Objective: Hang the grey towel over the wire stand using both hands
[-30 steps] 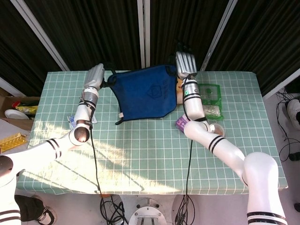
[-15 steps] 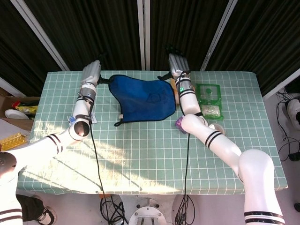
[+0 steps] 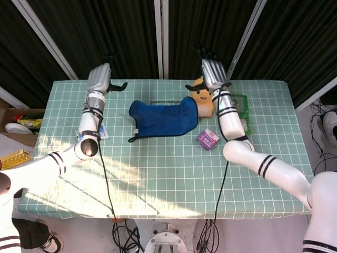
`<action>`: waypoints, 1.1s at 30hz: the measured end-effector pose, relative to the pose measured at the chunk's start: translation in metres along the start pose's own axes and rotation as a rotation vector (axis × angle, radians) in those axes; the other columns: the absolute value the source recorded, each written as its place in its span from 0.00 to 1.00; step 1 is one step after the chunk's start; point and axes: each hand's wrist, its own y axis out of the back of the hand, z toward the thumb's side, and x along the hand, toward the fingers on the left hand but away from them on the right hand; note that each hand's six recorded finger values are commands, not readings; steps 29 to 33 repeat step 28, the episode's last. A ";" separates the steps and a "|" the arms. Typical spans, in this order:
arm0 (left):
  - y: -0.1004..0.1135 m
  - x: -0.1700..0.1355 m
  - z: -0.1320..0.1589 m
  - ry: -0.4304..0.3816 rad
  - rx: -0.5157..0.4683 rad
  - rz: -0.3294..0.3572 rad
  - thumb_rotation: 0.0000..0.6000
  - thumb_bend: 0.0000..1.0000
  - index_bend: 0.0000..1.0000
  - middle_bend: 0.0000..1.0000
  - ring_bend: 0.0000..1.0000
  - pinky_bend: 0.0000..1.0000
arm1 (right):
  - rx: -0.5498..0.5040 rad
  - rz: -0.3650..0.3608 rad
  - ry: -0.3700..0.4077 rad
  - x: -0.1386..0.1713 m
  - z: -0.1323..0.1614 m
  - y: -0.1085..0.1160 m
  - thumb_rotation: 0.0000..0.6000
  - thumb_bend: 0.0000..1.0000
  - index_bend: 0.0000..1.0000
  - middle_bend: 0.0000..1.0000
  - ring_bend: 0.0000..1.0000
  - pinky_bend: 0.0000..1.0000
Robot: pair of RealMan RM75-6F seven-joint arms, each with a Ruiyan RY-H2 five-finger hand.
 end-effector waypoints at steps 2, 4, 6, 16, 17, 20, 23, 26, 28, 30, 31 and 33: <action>0.002 -0.009 0.004 -0.046 0.021 0.003 0.74 0.25 0.00 0.01 0.06 0.16 | 0.026 -0.025 0.030 0.021 -0.008 0.012 1.00 0.07 0.00 0.00 0.00 0.00; 0.005 -0.022 0.007 -0.109 0.057 0.015 0.75 0.25 0.00 0.01 0.06 0.16 | 0.064 -0.058 0.054 0.049 -0.023 0.023 1.00 0.07 0.00 0.00 0.00 0.00; 0.010 -0.038 0.005 -0.178 0.121 0.034 0.75 0.25 0.00 0.01 0.06 0.16 | 0.111 -0.090 0.057 0.077 -0.044 0.032 1.00 0.07 0.00 0.00 0.00 0.00; 0.012 -0.181 -0.104 -0.323 0.527 0.143 0.75 0.23 0.09 0.05 0.06 0.17 | 0.290 -0.114 -0.161 0.289 -0.196 0.029 1.00 0.10 0.00 0.00 0.00 0.00; 0.011 -0.198 -0.121 -0.299 0.536 0.140 0.75 0.22 0.09 0.05 0.06 0.17 | 0.299 -0.105 -0.180 0.303 -0.205 0.025 1.00 0.10 0.00 0.00 0.00 0.00; 0.005 -0.250 -0.169 -0.203 0.550 0.111 0.74 0.22 0.08 0.05 0.06 0.17 | 0.332 -0.087 -0.226 0.341 -0.231 0.017 1.00 0.10 0.00 0.00 0.00 0.00; -0.002 -0.294 -0.202 -0.132 0.565 0.084 0.72 0.22 0.08 0.05 0.06 0.17 | 0.360 -0.072 -0.269 0.384 -0.250 0.007 1.00 0.10 0.00 0.00 0.00 0.00; -0.006 -0.322 -0.224 -0.085 0.573 0.079 0.73 0.22 0.08 0.05 0.06 0.17 | 0.379 -0.074 -0.268 0.413 -0.251 -0.003 1.00 0.10 0.00 0.00 0.00 0.00; -0.008 -0.333 -0.233 -0.065 0.565 0.075 0.73 0.22 0.07 0.05 0.06 0.17 | 0.378 -0.070 -0.255 0.423 -0.247 -0.009 1.00 0.10 0.00 0.00 0.00 0.00; -0.008 -0.333 -0.233 -0.065 0.565 0.075 0.73 0.22 0.07 0.05 0.06 0.17 | 0.378 -0.070 -0.255 0.423 -0.247 -0.009 1.00 0.10 0.00 0.00 0.00 0.00; -0.008 -0.333 -0.233 -0.065 0.565 0.075 0.73 0.22 0.07 0.05 0.06 0.17 | 0.378 -0.070 -0.255 0.423 -0.247 -0.009 1.00 0.10 0.00 0.00 0.00 0.00; -0.008 -0.333 -0.233 -0.065 0.565 0.075 0.73 0.22 0.07 0.05 0.06 0.17 | 0.378 -0.070 -0.255 0.423 -0.247 -0.009 1.00 0.10 0.00 0.00 0.00 0.00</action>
